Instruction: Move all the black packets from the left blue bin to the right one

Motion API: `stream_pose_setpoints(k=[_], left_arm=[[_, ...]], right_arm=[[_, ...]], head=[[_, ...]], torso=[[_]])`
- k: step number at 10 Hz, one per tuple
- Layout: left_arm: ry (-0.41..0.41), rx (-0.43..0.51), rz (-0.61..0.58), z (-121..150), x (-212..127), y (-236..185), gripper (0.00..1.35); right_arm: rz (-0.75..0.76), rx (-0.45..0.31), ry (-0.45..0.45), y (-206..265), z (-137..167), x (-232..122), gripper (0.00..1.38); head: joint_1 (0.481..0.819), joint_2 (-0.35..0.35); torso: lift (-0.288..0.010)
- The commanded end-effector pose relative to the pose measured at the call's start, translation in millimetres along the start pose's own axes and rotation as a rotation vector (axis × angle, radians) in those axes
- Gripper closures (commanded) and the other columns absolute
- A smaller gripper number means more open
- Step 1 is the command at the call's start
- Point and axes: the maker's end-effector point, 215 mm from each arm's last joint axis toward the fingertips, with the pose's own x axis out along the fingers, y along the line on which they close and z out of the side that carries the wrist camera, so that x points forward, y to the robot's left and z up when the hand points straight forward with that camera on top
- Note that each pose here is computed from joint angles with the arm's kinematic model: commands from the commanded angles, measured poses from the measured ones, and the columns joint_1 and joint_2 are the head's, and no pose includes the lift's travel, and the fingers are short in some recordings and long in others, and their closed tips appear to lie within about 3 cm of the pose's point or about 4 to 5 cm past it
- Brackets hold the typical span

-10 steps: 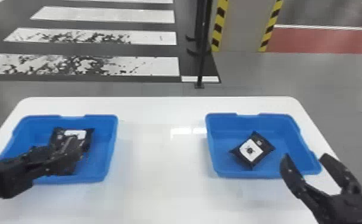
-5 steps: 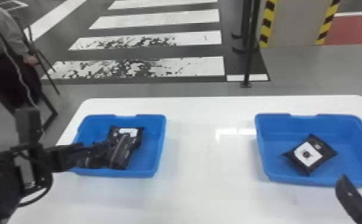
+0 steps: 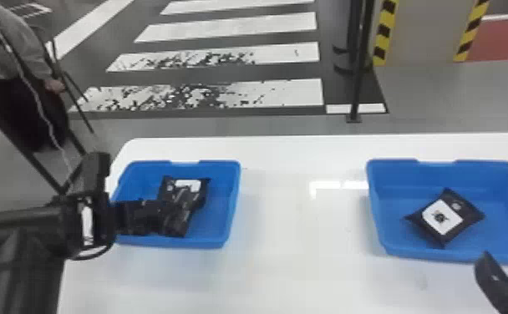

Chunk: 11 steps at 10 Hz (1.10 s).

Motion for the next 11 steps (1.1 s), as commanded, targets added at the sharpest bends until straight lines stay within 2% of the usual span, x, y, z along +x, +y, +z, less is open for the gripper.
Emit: stream_pose_setpoints(k=[1,2,3,4,5,6,8,11], left_arm=[[0.032,0.019,-0.033,6,18,-13,0.17],[0.041,0.006,-0.046,3,21,-15,0.22],[0.061,0.002,-0.055,-4,23,-19,0.42],[0.093,0.0,-0.043,-13,23,-17,0.78],[0.118,-0.012,-0.04,-21,21,-15,0.94],[0.111,0.004,-0.026,-17,20,-10,1.23],[0.125,0.012,-0.013,-19,16,-4,1.21],[0.025,0.046,-0.062,12,-22,-28,1.2]], right_arm=[[0.006,0.007,0.004,1,-3,2,0.22],[0.007,0.014,0.007,1,-6,3,0.22],[0.009,0.029,0.013,1,-9,3,0.23],[0.01,0.05,0.014,1,-11,3,0.24],[0.009,0.052,0.016,1,-13,3,0.24],[0.01,0.058,0.014,1,-12,3,0.24],[0.013,0.073,0.022,1,-17,3,0.25],[0.019,0.082,0.017,3,-15,3,0.25]], head=[[0.695,0.161],[0.695,0.139],[0.695,0.129],[0.695,0.124],[0.695,0.121],[0.695,0.122],[0.695,0.132],[0.695,0.142]], torso=[[-0.139],[-0.139],[-0.139],[-0.139],[-0.139],[-0.139],[-0.139],[-0.139]])
